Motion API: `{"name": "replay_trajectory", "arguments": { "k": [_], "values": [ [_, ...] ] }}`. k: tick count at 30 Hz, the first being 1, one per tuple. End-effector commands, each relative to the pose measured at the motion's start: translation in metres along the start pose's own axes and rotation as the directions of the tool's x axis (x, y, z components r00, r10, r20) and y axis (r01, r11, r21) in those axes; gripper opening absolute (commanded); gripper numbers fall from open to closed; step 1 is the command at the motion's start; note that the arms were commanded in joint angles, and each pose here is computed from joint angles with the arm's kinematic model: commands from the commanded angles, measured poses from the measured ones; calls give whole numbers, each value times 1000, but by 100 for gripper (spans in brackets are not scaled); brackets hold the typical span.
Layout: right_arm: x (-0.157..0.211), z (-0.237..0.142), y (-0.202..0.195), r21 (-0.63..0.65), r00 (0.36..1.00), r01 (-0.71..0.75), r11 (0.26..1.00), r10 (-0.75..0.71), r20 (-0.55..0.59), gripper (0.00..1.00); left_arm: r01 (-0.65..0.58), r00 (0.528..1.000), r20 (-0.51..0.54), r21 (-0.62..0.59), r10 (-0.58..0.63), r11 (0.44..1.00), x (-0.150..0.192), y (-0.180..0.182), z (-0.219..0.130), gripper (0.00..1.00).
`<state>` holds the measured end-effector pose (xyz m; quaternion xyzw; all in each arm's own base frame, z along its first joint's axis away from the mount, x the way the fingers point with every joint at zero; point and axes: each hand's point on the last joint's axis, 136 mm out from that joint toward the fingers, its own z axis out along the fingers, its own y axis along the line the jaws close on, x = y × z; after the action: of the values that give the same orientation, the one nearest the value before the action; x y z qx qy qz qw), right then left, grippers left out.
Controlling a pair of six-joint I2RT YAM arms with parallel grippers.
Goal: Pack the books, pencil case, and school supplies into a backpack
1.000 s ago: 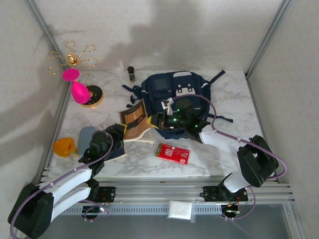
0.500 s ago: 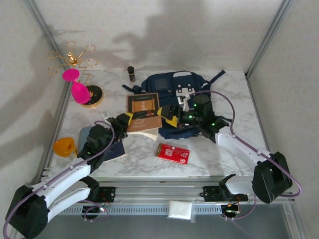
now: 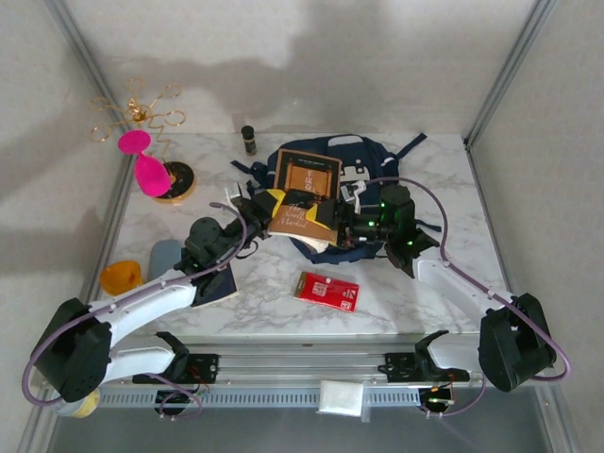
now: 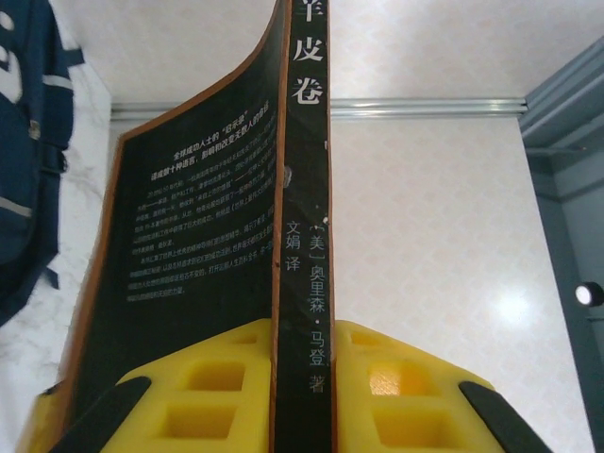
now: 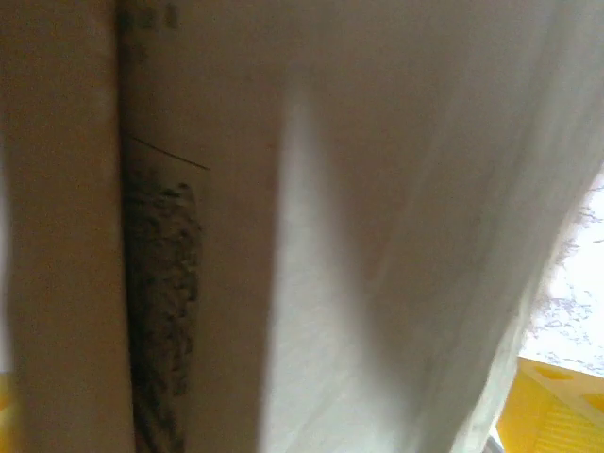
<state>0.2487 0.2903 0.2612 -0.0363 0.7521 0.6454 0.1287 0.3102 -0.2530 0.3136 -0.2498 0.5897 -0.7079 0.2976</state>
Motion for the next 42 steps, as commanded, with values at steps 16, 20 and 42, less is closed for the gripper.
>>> {"name": "replay_trajectory", "arguments": {
  "k": [16,20,42],
  "values": [
    [-14,-39,69,-174,981,179,968,-162,107,78,-97,995,30,84,95,992,5,-51,8,0],
    [-20,-47,67,-155,976,184,970,-163,143,53,-180,982,43,-34,181,983,0,-30,10,0],
    [-88,-115,46,367,815,185,912,-351,461,0,-811,585,-354,-283,730,513,14,48,4,60]
  ]
}}
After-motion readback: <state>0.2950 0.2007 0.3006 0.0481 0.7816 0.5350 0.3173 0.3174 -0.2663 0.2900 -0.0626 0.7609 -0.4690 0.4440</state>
